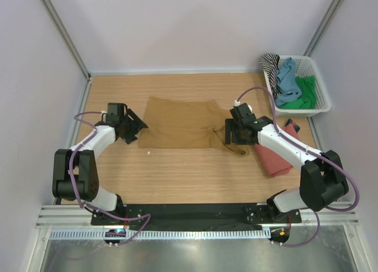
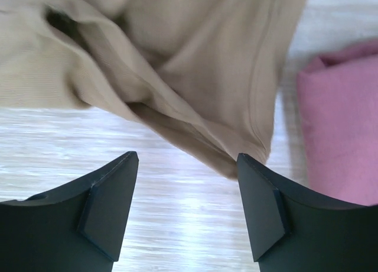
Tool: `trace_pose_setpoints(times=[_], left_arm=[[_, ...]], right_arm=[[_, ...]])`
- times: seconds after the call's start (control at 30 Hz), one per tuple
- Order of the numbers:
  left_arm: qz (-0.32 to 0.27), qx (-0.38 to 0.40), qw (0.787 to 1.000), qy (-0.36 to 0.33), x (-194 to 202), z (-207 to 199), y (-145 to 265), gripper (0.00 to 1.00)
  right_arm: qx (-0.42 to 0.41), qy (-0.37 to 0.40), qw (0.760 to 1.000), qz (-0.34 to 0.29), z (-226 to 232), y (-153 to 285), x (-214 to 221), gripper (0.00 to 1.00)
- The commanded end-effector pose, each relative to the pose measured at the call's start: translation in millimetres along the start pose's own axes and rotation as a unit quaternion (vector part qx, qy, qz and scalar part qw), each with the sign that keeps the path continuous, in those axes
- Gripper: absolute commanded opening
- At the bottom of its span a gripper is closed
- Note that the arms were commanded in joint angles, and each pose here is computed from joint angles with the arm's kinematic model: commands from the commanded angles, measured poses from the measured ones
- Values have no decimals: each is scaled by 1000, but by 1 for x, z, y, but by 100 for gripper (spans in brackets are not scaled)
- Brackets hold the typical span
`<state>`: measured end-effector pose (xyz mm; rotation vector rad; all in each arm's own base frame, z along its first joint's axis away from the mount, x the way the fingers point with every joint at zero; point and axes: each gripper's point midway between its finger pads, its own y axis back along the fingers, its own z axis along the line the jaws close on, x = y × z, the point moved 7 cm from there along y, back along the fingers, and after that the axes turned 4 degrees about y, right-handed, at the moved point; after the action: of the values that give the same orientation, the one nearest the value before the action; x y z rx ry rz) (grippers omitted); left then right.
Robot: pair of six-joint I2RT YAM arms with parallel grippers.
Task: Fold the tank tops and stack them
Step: Fold the tank top
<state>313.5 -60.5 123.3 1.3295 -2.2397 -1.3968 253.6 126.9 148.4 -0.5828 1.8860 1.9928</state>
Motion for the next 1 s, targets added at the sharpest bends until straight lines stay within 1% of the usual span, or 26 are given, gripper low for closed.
trace_pose_setpoints(times=[0.0,0.07,0.13,0.17,0.2,0.23,0.27,0.33,0.37,0.4,0.47,0.5,0.57,0.6,0.63,0.67,0.7,0.73,0.77,0.8,0.83,0.97], left_arm=[[0,22,1000,-15,-3,-4,-5,71],[6,20,1000,-15,-2,-2,-9,69],[9,14,1000,-17,0,0,-12,68],[9,13,1000,-18,0,0,-13,67],[10,12,1000,-19,0,1,-14,64],[11,8,1000,-18,0,3,-16,63],[12,7,1000,-19,1,3,-17,63],[20,4,1000,-19,2,5,-23,57],[23,1,1000,-18,2,6,-25,55],[24,-1,1000,-18,2,6,-27,53],[28,-8,999,-19,3,9,-32,49],[28,-11,999,-19,3,10,-33,47],[28,-18,999,-20,4,13,-36,45],[29,-20,999,-20,4,14,-37,40],[30,-21,999,-20,4,14,-38,37],[31,-22,999,-21,4,15,-40,28],[30,-23,999,-22,3,15,-40,23],[28,-23,999,-23,2,14,-40,16],[23,-29,999,-25,1,15,-41,6],[18,-35,999,-28,-1,16,-41,2],[17,-42,999,-29,-4,16,-40,0],[7,-49,999,-22,-11,19,-38,0]], right_arm=[[23,-26,999,-15,-10,-1,4,72],[32,-31,999,-8,-13,-6,11,67],[41,-32,999,-8,-15,-9,14,67],[42,-30,999,-7,-16,-12,17,70],[41,-30,999,-5,-16,-13,19,74],[44,-30,999,-6,-17,-15,20,78],[48,-30,998,-8,-18,-17,20,79],[65,-35,997,-6,-23,-22,22,77],[72,-37,997,-7,-25,-25,22,75],[87,-42,995,-6,-30,-29,22,74],[93,-44,995,-3,-32,-35,25,71],[96,-46,994,1,-34,-38,27,68],[91,-49,995,13,-35,-44,31,65],[89,-48,995,13,-34,-45,31,55],[90,-51,995,13,-34,-45,30,49],[89,-53,995,9,-34,-45,28,42],[89,-54,995,8,-34,-45,27,28],[91,-54,994,6,-35,-43,24,23],[94,-59,994,3,-37,-43,22,15],[94,-62,994,3,-38,-42,20,5],[92,-68,993,1,-38,-39,16,3],[45,-105,993,7,-37,-32,2,3]])
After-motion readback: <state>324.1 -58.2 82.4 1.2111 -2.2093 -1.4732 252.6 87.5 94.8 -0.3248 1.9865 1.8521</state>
